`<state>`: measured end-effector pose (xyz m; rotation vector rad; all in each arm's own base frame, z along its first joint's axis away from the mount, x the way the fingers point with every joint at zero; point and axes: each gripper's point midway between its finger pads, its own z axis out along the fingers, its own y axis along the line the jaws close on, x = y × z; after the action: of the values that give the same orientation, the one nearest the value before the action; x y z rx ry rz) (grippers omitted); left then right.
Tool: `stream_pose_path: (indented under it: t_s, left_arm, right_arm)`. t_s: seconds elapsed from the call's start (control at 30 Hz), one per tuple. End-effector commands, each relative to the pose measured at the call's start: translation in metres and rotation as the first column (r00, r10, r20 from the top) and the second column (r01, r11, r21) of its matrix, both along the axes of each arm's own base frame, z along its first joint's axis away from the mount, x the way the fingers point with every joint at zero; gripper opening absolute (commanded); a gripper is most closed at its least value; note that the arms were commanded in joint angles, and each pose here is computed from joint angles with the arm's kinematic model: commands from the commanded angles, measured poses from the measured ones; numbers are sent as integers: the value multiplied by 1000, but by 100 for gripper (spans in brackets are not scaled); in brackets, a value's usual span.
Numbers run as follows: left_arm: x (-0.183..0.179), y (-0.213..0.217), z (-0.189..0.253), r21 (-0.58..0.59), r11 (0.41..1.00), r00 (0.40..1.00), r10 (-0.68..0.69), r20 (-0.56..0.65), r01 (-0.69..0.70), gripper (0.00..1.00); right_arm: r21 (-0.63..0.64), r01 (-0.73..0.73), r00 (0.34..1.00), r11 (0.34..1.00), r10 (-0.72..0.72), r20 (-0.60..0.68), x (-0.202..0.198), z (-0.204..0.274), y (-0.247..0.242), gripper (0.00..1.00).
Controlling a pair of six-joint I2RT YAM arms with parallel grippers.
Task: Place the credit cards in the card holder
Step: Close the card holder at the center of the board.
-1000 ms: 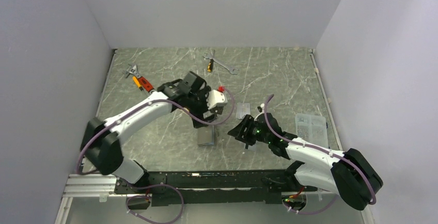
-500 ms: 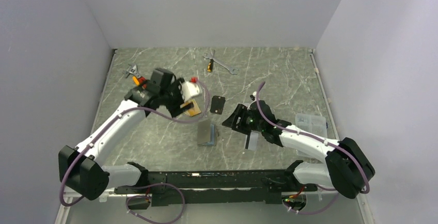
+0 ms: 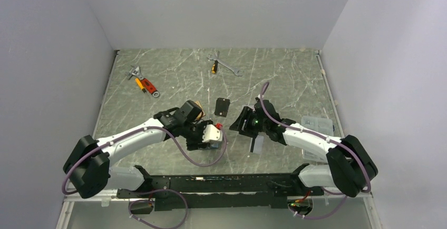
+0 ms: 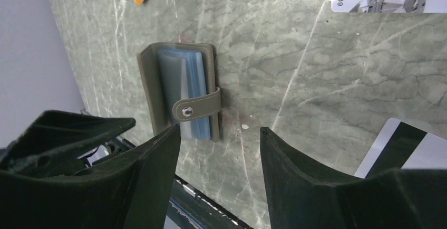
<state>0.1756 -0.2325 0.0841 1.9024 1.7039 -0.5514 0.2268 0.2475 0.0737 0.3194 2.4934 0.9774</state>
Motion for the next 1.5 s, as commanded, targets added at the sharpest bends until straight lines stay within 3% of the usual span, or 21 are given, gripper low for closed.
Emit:
stream_pose_path:
  t_s: [0.0, 0.27, 0.63, 0.83, 1.0, 1.47]
  left_arm:
    - [-3, -22, -7, -21, 995, 993, -99, 70, 100, 63]
    - [-13, -30, -38, 95, 980, 973, -186, 138, 174, 59]
    - [-3, -22, -57, 206, 968, 977, -171, 126, 143, 40]
    - [-6, -18, -57, 223, 964, 977, -176, 120, 147, 30]
    - [-7, -13, -53, 220, 964, 973, -181, 143, 147, 16]
    - [-8, -14, -45, 196, 972, 977, -158, 145, 128, 10]
  right_arm:
    - [13, -20, 1000, 1000, 20, -4, 6, 11, 6, 59]
    - [26, -40, 999, 999, 41, -19, 10, 17, 11, 58]
    - [23, -82, 995, 996, 83, -48, 8, 17, 17, 54]
    - [29, -120, 990, 992, 122, -65, 1, 14, 26, 52]
    - [32, -158, 984, 987, 160, -79, -4, 12, 38, 50]
    - [-90, -310, 938, 946, 289, -193, -5, 8, 60, 48]
